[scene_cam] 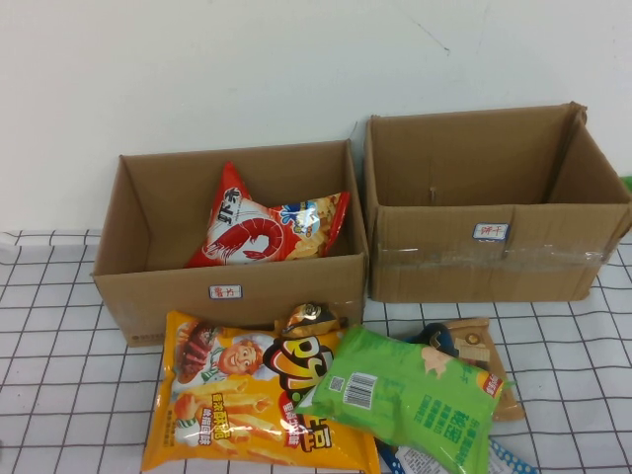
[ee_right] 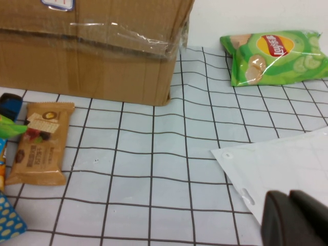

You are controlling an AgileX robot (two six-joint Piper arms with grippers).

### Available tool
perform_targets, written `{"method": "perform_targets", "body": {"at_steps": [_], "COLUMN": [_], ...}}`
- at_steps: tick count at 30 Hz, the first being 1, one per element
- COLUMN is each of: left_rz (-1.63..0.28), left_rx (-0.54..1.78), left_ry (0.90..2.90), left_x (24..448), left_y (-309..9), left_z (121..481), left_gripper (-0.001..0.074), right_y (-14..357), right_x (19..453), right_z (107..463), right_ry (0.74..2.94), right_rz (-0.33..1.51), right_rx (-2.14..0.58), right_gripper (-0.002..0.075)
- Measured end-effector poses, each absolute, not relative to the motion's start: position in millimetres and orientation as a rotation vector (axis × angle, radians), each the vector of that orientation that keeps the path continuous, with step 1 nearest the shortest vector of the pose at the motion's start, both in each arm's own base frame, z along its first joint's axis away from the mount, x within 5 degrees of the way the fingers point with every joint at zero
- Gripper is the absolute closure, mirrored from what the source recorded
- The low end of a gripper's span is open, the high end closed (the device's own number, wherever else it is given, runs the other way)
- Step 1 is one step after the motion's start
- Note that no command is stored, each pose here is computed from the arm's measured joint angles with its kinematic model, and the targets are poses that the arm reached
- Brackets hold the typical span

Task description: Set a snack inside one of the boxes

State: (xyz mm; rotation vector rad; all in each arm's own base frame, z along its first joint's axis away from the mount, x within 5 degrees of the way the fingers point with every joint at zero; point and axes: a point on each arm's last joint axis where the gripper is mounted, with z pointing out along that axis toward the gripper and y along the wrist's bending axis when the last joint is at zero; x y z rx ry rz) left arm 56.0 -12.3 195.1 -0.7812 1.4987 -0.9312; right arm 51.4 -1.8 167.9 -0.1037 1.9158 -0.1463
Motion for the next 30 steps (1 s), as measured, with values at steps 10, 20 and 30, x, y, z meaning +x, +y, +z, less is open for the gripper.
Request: {"method": "perform_targets", "body": {"at_steps": [10,20,30], "left_rz": [-0.800,-0.808,-0.777], "left_rx": [-0.365,0.187,0.225], "left_ry": [1.990,2.423,2.587], "left_x": [74,152,221], "left_y": [-35,-54,-52], "left_z": [222,253,223], "left_gripper": [0.0737,0.0730,0.0267], "right_y": [-2,-2,-2], "right_x": [51,51,51], "right_z": [168,168,168], "right_ry": [1.916,1.916,1.916], "right_rz": [-0.148,-0.148,-0.149], "right_rx": [-0.105,-0.105,-0.106], "right_gripper": [0.0727,0.0727,0.0727]}}
